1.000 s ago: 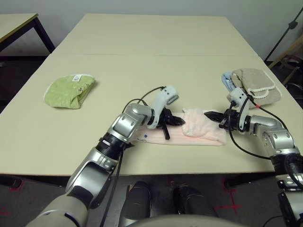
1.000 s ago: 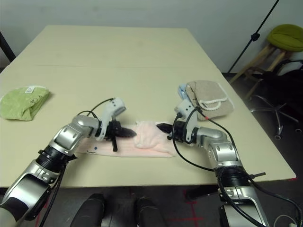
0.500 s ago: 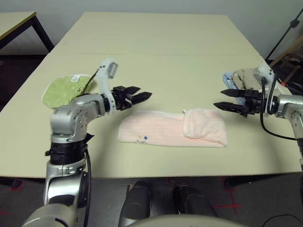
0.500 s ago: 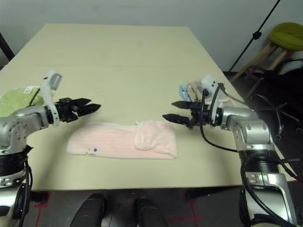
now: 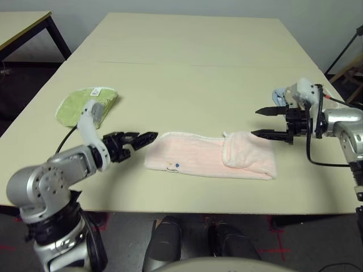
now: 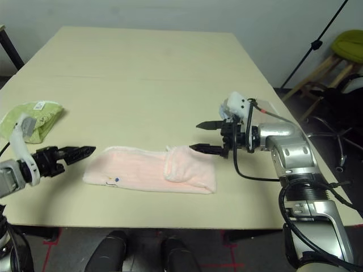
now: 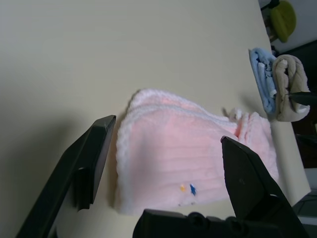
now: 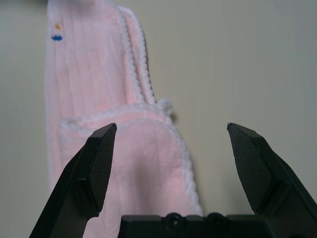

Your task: Fold the towel and set it aside.

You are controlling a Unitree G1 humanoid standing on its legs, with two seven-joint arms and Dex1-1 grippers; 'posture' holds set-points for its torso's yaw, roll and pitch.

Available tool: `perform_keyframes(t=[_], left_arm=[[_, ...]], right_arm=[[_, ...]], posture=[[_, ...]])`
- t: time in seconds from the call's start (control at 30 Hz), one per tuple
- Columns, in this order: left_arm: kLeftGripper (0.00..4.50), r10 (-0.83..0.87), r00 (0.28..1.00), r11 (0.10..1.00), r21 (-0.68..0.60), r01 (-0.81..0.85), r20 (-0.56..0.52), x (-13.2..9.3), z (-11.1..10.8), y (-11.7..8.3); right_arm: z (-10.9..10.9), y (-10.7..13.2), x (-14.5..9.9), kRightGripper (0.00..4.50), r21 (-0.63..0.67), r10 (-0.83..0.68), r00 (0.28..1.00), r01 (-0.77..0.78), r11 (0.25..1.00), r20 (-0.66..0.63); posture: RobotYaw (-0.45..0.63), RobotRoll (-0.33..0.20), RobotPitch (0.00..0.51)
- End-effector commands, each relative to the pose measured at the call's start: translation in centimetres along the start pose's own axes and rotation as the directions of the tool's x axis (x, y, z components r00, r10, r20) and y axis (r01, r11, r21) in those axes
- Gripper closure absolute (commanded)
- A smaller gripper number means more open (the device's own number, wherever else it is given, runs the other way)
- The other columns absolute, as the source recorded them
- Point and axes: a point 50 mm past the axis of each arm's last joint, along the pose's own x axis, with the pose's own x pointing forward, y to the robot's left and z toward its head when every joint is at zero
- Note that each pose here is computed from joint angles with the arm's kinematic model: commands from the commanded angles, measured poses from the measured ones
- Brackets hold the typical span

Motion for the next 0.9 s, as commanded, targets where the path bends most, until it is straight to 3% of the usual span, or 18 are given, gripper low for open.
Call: perform_keyframes(t=[0.03, 0.27, 0.57, 0.9], left_arm=[[0.02, -0.003, 1.0, 1.0, 0.013, 0.003, -0.011, -0.7, -0.4, -0.5], [0.02, 0.042, 0.996, 0.999, -0.024, -0.044, -0.077, -2.3, -2.5, -0.4], [0.02, 0.012, 0.996, 0.991, -0.133, -0.024, -0.088, -0.3, -3.7, -1.5], [0.02, 0.014, 0.99, 0.966, -0.255, -0.05, -0.143, 2.4, -4.4, -1.9]], right_arm=[[0.4, -0.4, 0.6, 0.0, -0.082, 0.026, 1.0, -0.026, 0.996, 0.002], [0.9, -0.8, 1.2, 0.0, -0.166, 0.088, 0.993, -0.074, 0.983, 0.079], [0.8, -0.3, -0.1, 0.0, -0.14, 0.185, 0.977, -0.17, 0.975, 0.103], [-0.6, 1.3, -4.2, 0.0, -0.012, 0.194, 0.98, -0.194, 0.981, 0.034]], posture=[[0.29, 0.0, 0.125], [0.34, 0.0, 0.141], [0.31, 0.0, 0.149], [0.26, 0.0, 0.159]])
